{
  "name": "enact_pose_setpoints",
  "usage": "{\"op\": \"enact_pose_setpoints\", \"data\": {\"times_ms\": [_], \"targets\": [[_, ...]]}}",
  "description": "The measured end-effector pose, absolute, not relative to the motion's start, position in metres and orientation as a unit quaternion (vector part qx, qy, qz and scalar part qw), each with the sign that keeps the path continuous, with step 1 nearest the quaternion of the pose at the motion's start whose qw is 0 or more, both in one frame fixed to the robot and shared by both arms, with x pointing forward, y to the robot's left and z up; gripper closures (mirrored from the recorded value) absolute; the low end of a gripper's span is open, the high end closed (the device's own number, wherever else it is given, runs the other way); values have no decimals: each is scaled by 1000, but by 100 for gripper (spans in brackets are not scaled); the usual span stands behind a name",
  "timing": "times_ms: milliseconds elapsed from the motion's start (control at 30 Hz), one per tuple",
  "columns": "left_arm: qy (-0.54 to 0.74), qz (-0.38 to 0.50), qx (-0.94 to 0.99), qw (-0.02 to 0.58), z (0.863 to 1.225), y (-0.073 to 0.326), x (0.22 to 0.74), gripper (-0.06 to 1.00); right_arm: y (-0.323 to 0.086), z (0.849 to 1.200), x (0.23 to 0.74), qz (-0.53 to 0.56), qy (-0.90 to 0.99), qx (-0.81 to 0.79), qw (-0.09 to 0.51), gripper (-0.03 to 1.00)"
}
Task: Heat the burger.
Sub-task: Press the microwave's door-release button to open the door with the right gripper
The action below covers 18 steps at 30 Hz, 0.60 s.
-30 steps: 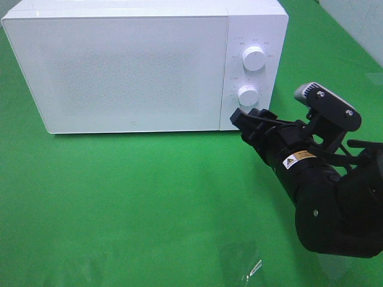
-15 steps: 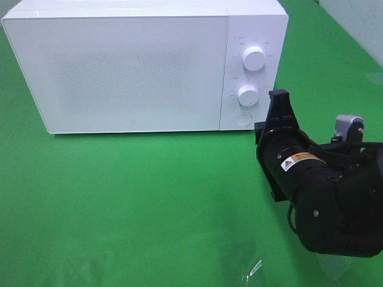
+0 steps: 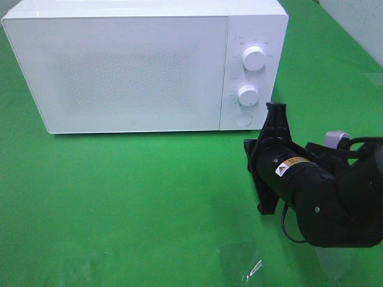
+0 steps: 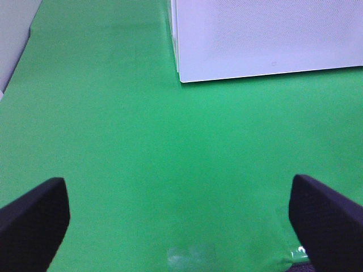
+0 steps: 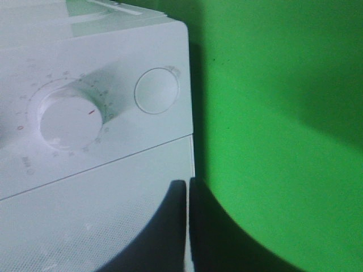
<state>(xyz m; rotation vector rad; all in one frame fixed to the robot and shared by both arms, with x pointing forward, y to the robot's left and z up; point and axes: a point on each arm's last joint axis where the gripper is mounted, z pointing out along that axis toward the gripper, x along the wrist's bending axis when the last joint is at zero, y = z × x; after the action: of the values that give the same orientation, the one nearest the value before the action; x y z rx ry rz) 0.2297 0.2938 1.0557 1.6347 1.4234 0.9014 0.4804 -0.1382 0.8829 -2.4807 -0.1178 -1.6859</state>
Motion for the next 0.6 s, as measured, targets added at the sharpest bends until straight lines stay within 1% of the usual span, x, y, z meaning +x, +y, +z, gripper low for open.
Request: {"op": "enact_pose_setpoints", "data": {"times_ms": [167,267,600], "targets": [[559,354,642,387,1056,294,230,-3,-139,886,500,-566,-38,-820,80,97],[559,354,642,387,1056,294,230,-3,-140,886,503,-567,-36,-819,79,97],[559,354,642,387,1056,294,230,-3,-145,873,534,-568,-27,-819,77,97]]}}
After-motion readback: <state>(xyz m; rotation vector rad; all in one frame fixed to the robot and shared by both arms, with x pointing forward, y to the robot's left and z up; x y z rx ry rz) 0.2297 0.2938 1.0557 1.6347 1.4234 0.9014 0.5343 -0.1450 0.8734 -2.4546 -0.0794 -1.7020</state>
